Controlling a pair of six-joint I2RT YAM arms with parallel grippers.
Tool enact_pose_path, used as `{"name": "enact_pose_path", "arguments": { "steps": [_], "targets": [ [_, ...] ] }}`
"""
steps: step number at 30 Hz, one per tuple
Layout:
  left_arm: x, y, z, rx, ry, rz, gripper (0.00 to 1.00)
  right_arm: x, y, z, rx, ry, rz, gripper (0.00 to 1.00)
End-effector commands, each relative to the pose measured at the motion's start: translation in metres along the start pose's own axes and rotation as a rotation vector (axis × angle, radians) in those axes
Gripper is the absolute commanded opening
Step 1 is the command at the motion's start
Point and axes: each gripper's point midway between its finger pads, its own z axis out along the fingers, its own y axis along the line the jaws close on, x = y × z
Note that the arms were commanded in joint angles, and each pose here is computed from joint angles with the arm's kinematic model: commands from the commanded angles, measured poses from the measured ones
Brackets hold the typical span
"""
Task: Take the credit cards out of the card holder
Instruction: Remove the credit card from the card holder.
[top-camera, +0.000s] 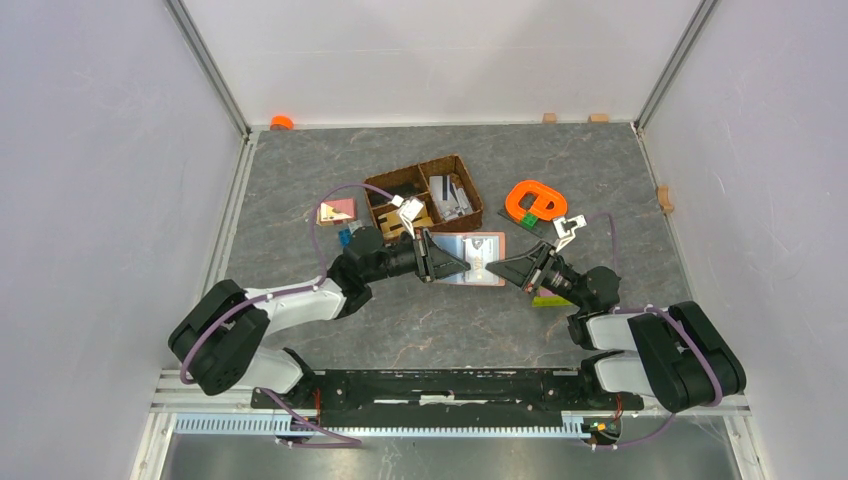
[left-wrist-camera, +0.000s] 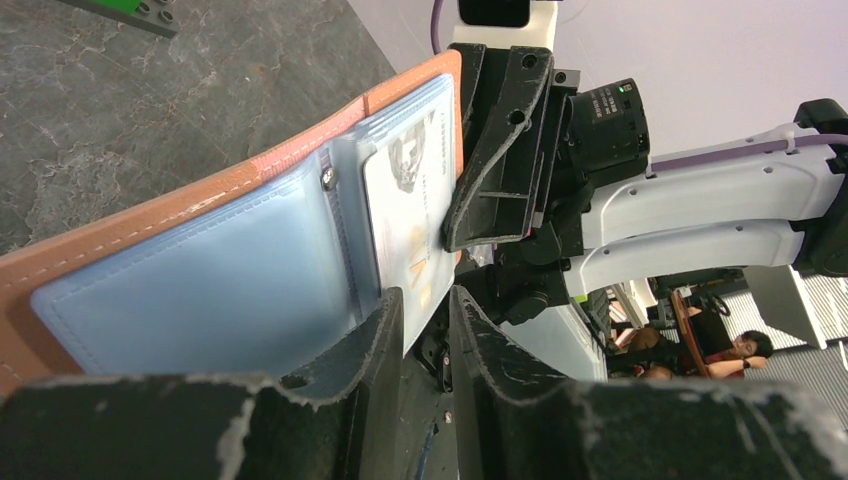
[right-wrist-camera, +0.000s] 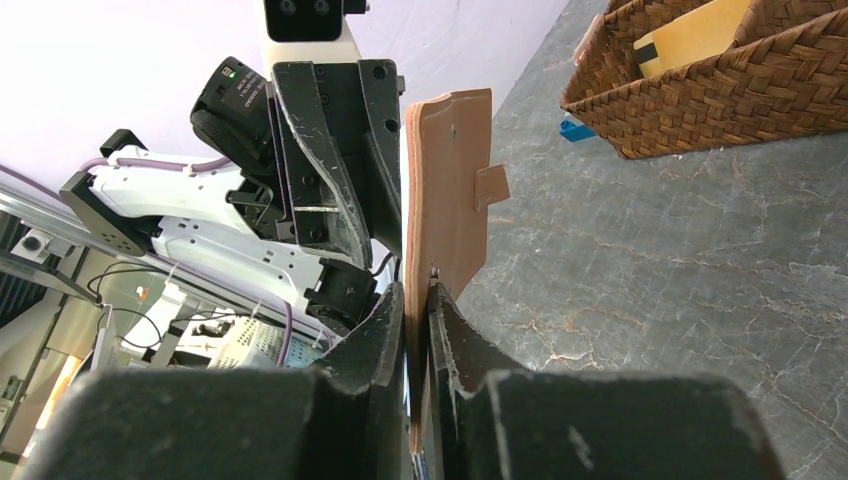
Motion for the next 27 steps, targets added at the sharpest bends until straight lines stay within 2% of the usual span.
{"name": "enact_pose_path", "arguments": {
  "steps": [1,7,17,18,20,22,25,27],
  "targets": [
    [-0.012,-0.007,0.005,0.021,-0.02,0.018,0.3,-0.013,0.036,0.001,-0.146,-0.048,-0.132,0.15],
    [-0.013,-0.007,0.004,0.031,-0.024,0.008,0.3,-0.014,0.037,0.001,-0.151,-0.049,-0.135,0.16],
    [-0.013,-0.028,0.003,0.153,-0.017,0.005,0.29,-0.013,0.036,0.002,-0.15,-0.044,-0.131,0.13],
    [-0.013,-0.03,0.003,0.168,-0.015,0.002,0.28,-0.013,0.036,0.002,-0.15,-0.044,-0.131,0.13],
    [-0.013,-0.033,0.003,0.187,-0.011,-0.002,0.18,-0.013,0.036,0.002,-0.152,-0.041,-0.132,0.13],
    [-0.012,-0.033,0.003,0.191,-0.008,-0.004,0.15,-0.012,0.036,0.003,-0.151,-0.04,-0.13,0.14],
    [-0.012,-0.027,0.005,0.158,-0.009,-0.013,0.16,-0.012,0.036,0.003,-0.154,-0.039,-0.127,0.14],
    [-0.014,-0.02,0.004,0.12,-0.02,-0.016,0.22,-0.012,0.037,0.002,-0.156,-0.041,-0.13,0.14]
  ]
}}
